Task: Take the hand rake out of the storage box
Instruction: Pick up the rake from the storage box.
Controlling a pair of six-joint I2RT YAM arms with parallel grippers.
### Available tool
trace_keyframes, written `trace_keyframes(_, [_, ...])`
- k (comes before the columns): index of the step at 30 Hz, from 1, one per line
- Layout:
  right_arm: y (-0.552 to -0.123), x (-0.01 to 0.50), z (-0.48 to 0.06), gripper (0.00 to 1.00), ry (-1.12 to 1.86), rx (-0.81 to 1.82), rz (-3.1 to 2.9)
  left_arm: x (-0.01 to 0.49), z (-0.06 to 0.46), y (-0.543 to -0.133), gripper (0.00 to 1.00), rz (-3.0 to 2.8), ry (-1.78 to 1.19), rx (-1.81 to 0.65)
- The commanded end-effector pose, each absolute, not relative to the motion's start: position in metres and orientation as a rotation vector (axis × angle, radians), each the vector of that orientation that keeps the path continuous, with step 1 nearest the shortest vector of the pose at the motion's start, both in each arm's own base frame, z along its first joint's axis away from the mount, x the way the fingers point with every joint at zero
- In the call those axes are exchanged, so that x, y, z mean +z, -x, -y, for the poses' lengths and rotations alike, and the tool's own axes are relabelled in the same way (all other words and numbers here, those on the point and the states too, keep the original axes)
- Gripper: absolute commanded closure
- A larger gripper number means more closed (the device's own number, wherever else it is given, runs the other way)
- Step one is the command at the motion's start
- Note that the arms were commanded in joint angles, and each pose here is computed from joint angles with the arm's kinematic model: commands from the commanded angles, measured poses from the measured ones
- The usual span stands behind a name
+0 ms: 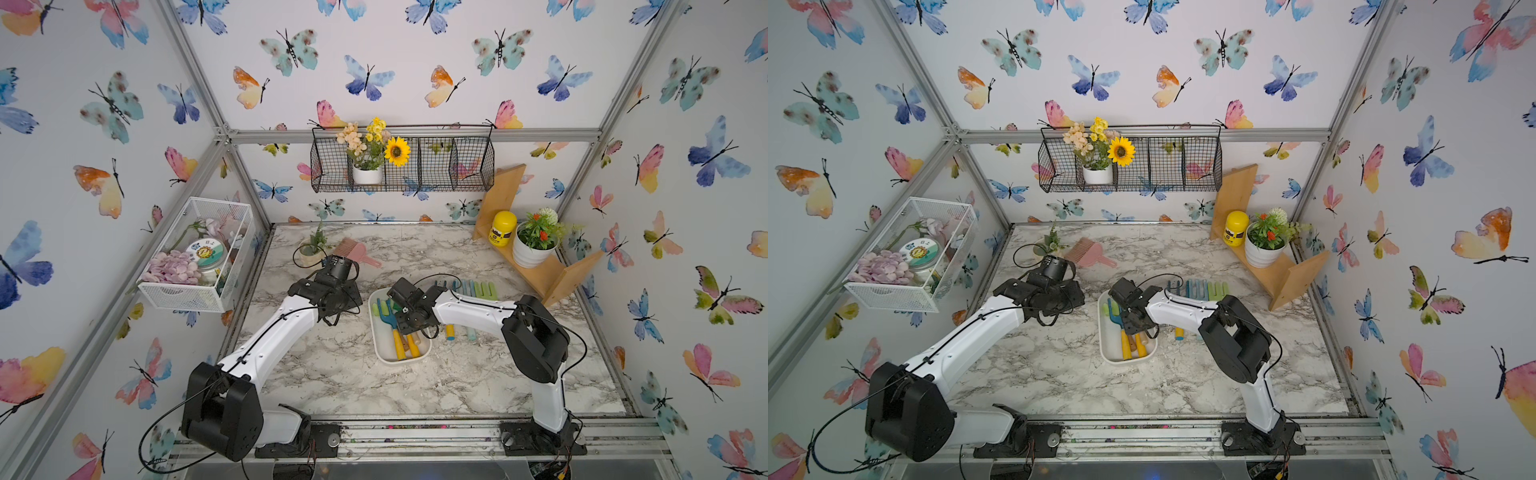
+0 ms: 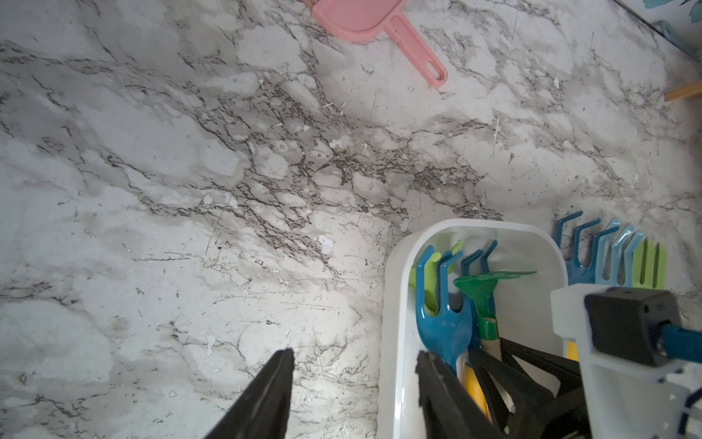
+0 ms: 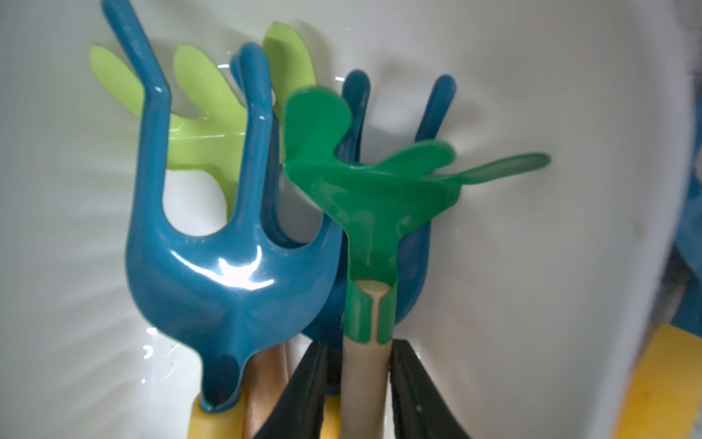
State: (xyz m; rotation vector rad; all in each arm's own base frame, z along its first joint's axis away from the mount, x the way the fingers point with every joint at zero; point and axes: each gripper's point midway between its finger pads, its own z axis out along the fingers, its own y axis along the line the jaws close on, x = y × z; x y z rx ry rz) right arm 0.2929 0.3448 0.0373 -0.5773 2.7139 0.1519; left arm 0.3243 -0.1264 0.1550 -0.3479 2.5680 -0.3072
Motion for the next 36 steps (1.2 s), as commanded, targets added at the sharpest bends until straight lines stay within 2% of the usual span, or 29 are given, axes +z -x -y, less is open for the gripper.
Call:
trace_keyframes(1, [-0.294, 0.031, -0.344, 0.69, 0.557, 0.132, -2.733, 0.163, 0.124, -0.325, 0.43, -2.549, 0.346, -0.284])
trace_keyframes(17, [-0.299, 0.062, -0.351, 0.78, 0.517, 0.224, -2.663, 0.156, 0.123, -0.321, 0.43, -2.555, 0.353, -0.28])
trace_keyframes(27, [-0.303, 0.093, -0.356, 0.8, 0.49, 0.289, -2.6, 0.157, 0.123, -0.32, 0.43, -2.553, 0.353, -0.285])
trace_keyframes(36, [-0.319, 0.126, -0.336, 0.8, 0.422, 0.282, -2.534, 0.145, 0.152, -0.311, 0.42, -2.6, 0.226, -0.224])
